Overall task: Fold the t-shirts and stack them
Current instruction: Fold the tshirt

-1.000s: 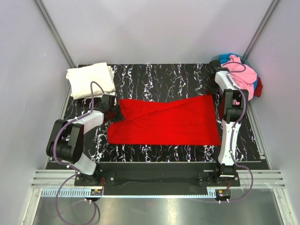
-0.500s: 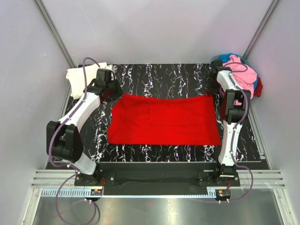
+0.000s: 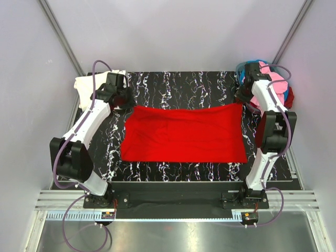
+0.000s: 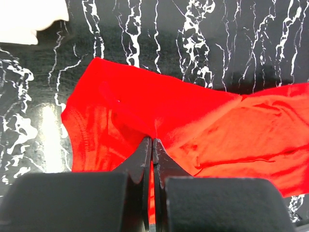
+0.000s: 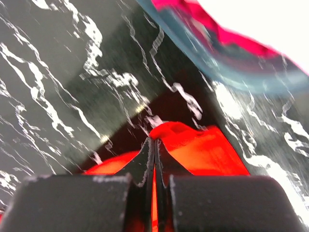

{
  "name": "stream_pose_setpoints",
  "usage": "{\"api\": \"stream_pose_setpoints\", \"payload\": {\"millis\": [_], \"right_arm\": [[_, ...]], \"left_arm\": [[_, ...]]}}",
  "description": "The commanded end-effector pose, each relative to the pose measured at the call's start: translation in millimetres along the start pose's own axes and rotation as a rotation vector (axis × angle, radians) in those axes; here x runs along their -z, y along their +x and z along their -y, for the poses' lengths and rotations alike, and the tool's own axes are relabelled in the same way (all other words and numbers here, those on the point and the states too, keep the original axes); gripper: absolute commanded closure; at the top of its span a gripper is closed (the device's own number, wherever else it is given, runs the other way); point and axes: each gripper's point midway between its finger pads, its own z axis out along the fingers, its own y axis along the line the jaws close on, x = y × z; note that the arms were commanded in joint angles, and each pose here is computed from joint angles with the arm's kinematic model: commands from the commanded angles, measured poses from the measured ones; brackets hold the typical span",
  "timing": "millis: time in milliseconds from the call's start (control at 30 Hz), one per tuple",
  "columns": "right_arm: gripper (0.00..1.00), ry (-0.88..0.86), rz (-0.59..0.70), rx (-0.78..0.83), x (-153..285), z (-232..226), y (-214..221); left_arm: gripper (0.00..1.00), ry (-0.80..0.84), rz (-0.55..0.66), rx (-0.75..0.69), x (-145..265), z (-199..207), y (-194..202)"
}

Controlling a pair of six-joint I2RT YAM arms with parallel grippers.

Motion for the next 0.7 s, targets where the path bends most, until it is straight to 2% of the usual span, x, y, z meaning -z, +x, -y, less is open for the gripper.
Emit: {"api": "stream_pose_setpoints", "payload": {"millis": [0,233,667], "right_arm": [[1.0,-0.03,0.034,-0.018,26,8,4],[1.0,-0.001,0.005,-0.003,26,34,38],[1.0,0.038,0.065,-0.029,48,61,50]], "left_arm": [[1.0,-0.02,0.061,-0.044,20,-1,-19],[1.0,-0.072,0.038,-0.08,25,-16,-6],[1.0,-0.111,-0.007,-0.088,24,-36,30]]}}
